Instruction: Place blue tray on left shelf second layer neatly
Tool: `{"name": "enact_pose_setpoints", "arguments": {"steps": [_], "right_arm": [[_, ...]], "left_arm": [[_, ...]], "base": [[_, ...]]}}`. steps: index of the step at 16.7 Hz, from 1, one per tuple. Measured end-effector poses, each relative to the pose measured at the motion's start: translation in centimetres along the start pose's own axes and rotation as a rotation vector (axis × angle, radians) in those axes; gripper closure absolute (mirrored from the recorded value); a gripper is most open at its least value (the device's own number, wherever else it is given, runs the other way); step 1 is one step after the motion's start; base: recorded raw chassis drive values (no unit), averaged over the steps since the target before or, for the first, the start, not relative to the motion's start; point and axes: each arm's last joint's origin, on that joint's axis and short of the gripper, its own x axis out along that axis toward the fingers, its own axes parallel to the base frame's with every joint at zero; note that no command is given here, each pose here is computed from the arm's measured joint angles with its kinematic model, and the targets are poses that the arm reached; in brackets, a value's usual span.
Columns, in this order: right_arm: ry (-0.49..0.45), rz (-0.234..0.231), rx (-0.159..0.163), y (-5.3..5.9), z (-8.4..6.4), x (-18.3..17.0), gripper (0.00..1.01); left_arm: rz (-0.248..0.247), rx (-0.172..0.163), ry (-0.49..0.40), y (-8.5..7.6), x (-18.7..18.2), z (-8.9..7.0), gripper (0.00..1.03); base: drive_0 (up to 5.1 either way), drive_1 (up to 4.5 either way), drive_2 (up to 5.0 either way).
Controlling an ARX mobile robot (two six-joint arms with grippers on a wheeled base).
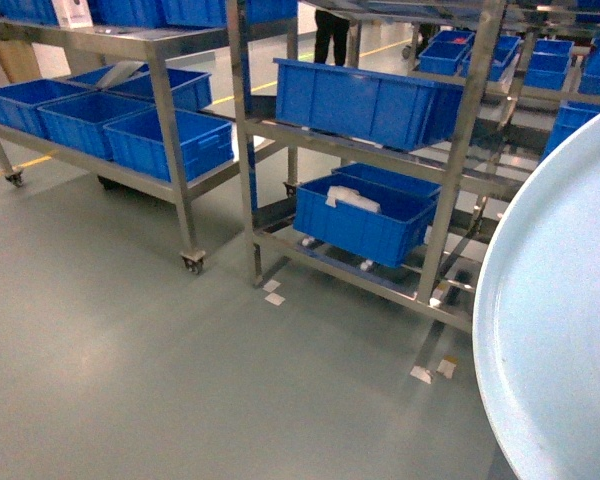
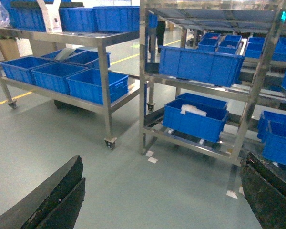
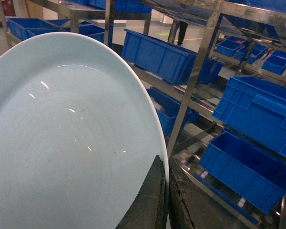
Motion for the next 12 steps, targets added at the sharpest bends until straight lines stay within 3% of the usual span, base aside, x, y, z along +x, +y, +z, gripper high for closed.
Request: {"name": "enact_pose_setpoints", "arguments": {"steps": [10, 12], "right_arm": [[0.000, 0.000, 0.000, 0.00, 0.00, 0.00, 0.99], [-0.004, 0.000, 0.000, 0.00, 0.04, -0.01, 0.99]], "left_arm": [[0.000, 0.000, 0.000, 0.00, 0.00, 0.00, 0.05], [0.000, 0.000, -0.004, 0.00, 0.00, 0.04, 0.05]], "base": [[-1.7, -1.73, -1.7], [-1.7, 2.40, -5.9]]}}
